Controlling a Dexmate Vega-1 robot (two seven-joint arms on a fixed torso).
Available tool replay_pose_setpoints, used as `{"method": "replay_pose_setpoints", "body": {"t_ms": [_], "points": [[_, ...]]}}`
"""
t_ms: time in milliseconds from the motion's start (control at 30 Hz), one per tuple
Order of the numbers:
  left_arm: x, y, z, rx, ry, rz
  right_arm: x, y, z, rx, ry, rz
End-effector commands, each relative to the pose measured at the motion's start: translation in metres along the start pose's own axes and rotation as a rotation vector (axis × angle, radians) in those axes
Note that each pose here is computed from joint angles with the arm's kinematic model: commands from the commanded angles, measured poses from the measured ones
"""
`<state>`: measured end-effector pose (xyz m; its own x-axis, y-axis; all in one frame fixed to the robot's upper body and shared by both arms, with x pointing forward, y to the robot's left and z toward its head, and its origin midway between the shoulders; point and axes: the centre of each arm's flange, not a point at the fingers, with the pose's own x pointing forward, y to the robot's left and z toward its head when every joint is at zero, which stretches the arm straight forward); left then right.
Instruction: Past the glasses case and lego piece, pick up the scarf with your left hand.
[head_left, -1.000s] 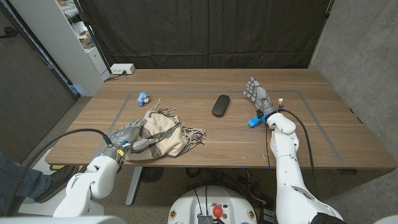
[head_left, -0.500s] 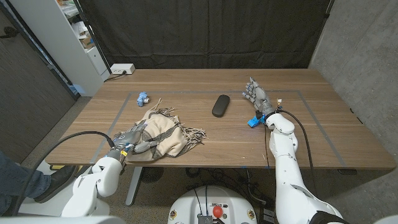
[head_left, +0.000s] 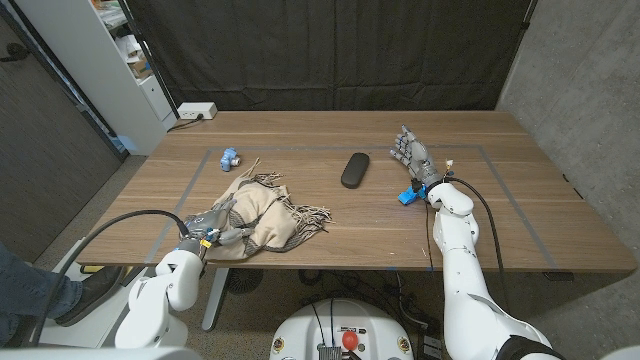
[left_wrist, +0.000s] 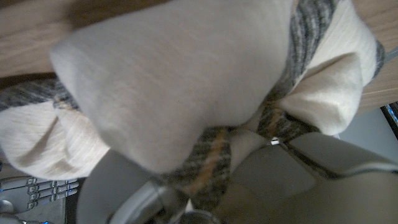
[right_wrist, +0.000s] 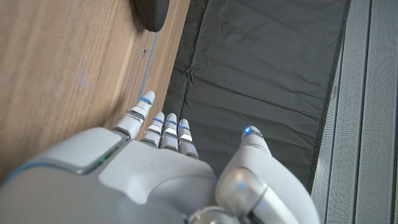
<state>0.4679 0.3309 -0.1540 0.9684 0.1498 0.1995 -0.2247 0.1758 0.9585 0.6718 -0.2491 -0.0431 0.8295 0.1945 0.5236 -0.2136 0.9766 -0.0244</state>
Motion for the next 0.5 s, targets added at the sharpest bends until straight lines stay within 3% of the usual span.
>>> {"method": "replay_pose_setpoints", "body": {"t_ms": [33, 500], "points": [[0.0111, -0.0153, 0.0090, 0.005, 0.028, -0.054, 0.0020, -0.0017, -0.0019, 0.005, 0.001, 0.002], [0.0165, -0.0187, 0.0106, 0.006, 0.043, -0.054, 0.0057, -0.0017, -0.0029, 0.007, 0.006, 0.003]]}}
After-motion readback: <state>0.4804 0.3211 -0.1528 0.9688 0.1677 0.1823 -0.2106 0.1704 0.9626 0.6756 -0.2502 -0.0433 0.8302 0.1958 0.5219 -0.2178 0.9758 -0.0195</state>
